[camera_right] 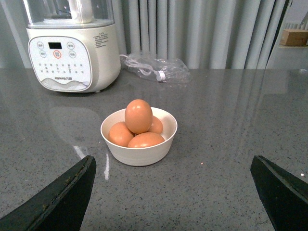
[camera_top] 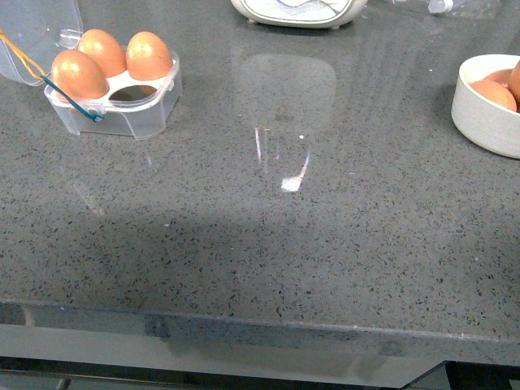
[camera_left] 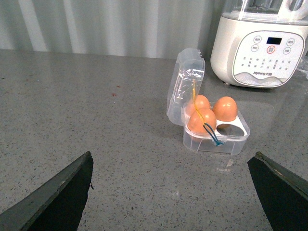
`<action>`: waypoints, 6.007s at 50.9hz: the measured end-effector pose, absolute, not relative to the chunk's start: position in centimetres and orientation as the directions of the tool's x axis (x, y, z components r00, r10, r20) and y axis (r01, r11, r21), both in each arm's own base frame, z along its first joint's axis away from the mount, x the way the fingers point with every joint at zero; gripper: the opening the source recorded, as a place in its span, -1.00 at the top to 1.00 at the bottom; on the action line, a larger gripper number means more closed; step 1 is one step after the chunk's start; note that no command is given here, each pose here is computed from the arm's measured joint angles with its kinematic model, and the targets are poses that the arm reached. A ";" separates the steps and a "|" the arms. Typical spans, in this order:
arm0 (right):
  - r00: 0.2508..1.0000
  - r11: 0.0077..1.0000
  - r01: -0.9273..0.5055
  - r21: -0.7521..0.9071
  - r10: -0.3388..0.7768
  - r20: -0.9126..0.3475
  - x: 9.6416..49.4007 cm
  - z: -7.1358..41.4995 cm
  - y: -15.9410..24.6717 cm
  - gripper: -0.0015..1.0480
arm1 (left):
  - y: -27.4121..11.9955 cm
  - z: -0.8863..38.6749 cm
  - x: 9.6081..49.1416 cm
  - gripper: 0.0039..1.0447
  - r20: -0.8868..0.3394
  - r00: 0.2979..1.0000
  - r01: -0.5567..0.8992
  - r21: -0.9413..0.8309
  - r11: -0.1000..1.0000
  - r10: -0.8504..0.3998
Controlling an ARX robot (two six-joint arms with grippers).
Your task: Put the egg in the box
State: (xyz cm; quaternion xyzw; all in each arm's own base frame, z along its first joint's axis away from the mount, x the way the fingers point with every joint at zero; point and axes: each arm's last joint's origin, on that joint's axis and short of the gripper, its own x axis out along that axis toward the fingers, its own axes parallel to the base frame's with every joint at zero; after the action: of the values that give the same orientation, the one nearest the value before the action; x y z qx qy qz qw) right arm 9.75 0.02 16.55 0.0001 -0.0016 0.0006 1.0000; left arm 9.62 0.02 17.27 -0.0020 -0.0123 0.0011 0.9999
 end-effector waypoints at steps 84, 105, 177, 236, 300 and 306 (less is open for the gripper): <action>1.000 1.000 -0.001 0.000 0.001 0.003 9.8 16.5 0.0 -0.86 | 0.0 17.3 9.6 -0.87 0.025 1.000 -0.002 -0.004 1.000 0.002; 0.932 0.969 0.222 0.107 -0.178 -0.317 12.7 17.4 -1.9 -0.86 | 0.0 17.3 9.6 -0.87 0.025 1.000 -0.002 -0.004 1.000 0.002; 0.889 0.969 -0.247 -0.013 0.222 -0.401 28.9 19.1 0.4 -0.86 | 0.0 17.3 9.6 -0.87 0.025 1.000 -0.002 -0.004 1.000 0.002; 0.879 0.962 -0.265 -0.073 0.210 -0.428 30.5 18.2 1.4 0.18 | 0.0 17.3 9.6 -0.87 0.025 1.000 -0.002 -0.004 1.000 0.002; 0.401 0.486 -0.861 0.150 0.830 -0.389 34.2 21.2 24.1 0.18 | 0.0 17.3 9.6 -0.87 0.025 1.000 -0.002 -0.004 1.000 0.002; 0.376 0.461 -0.877 0.134 0.834 -0.404 34.5 20.9 25.1 0.18 | 0.0 17.3 9.6 -0.87 0.025 1.000 -0.002 -0.004 1.000 0.002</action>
State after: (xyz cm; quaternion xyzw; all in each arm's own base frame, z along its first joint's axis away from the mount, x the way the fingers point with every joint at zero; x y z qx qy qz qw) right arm 34.54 25.09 20.91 -0.0513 0.2121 0.5168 0.8278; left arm 9.62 0.02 17.27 -0.0020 -0.0123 0.0011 0.9999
